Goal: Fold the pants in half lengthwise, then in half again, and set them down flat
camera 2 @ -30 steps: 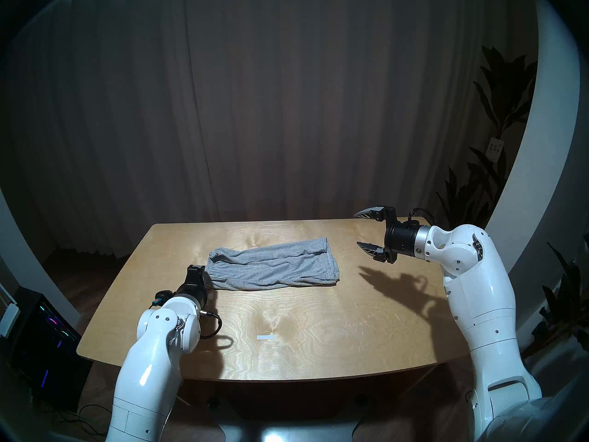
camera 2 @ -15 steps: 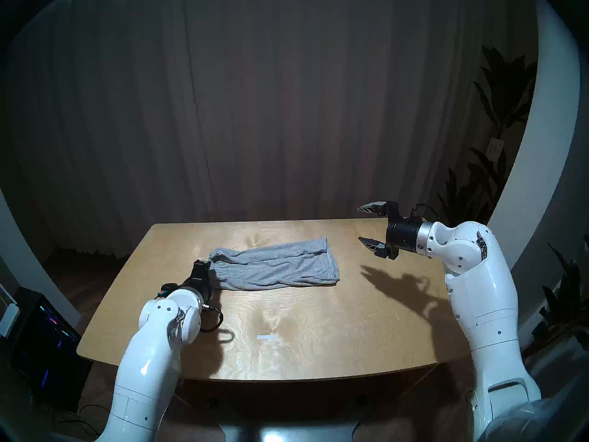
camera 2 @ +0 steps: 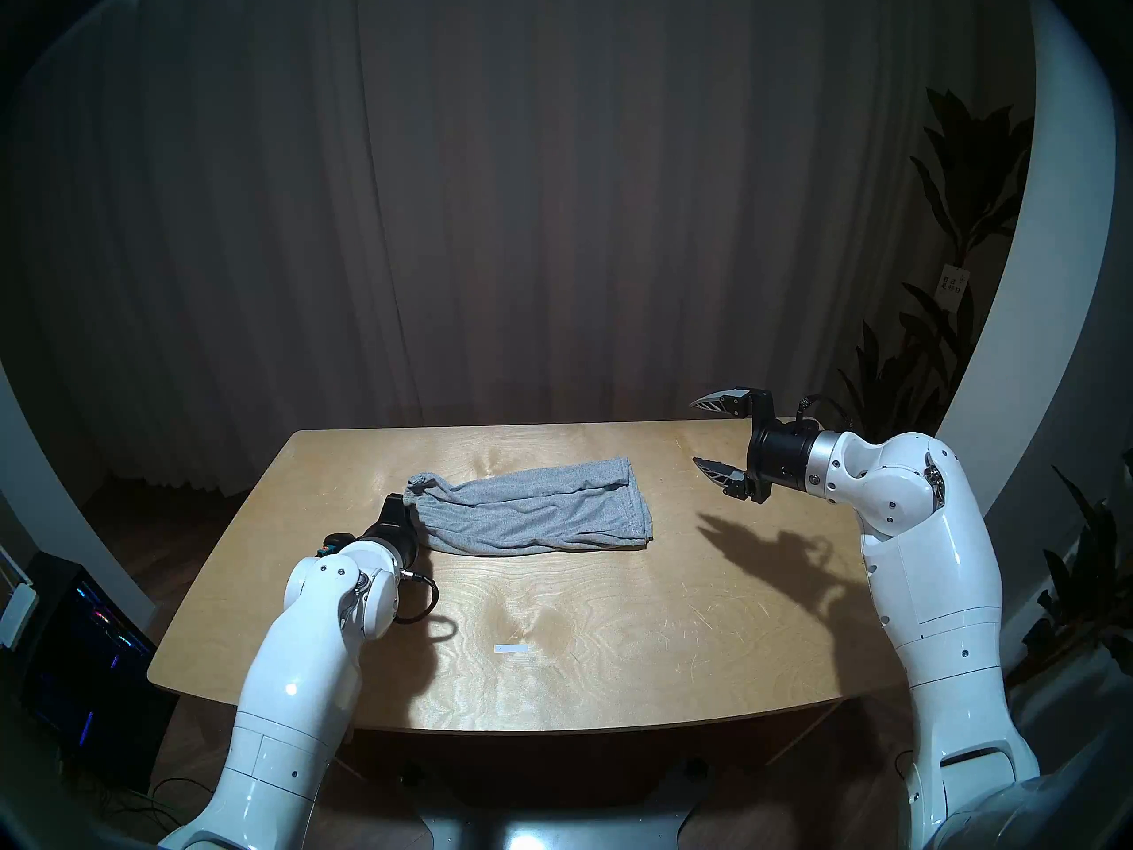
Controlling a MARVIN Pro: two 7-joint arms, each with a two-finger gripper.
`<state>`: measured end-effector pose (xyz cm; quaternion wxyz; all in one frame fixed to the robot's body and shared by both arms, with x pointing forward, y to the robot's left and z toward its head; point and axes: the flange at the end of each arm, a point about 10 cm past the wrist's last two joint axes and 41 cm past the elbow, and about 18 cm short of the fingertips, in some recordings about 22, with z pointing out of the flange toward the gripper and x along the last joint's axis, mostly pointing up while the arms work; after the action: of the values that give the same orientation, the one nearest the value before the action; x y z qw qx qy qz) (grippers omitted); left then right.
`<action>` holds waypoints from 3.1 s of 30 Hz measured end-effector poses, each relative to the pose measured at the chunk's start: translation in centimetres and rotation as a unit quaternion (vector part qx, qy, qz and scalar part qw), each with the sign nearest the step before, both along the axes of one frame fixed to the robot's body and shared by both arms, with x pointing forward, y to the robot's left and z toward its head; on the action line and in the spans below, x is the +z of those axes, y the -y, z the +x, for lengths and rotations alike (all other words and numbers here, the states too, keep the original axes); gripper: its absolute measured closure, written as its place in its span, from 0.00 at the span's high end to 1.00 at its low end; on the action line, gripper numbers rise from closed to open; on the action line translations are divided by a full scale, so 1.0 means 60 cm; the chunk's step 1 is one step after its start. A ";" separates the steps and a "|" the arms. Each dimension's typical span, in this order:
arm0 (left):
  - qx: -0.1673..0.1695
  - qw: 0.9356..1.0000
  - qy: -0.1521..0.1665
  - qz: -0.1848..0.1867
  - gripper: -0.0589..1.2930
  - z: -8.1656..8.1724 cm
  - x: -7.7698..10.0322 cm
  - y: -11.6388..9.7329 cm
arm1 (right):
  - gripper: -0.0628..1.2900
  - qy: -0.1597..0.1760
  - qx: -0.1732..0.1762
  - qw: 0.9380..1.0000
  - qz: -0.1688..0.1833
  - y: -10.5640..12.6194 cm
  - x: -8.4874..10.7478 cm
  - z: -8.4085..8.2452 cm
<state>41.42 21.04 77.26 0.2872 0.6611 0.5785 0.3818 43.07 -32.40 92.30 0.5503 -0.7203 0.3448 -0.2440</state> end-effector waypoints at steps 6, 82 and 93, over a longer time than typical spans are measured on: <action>-0.003 1.000 -0.006 0.011 0.30 0.001 0.000 0.004 | 0.97 0.001 -0.005 1.000 0.001 0.003 0.001 -0.006; -0.265 0.940 0.134 0.170 0.02 0.075 0.118 0.397 | 0.97 -0.019 -0.081 0.995 0.050 0.134 -0.062 -0.073; -0.290 0.922 0.142 0.212 0.02 0.072 0.089 0.438 | 0.97 -0.018 -0.083 0.995 0.051 0.148 -0.065 -0.077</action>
<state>45.74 -5.25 82.58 0.3170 0.7845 0.2202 0.4854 38.43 -41.25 88.41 0.5582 -0.6639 0.4254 -0.2582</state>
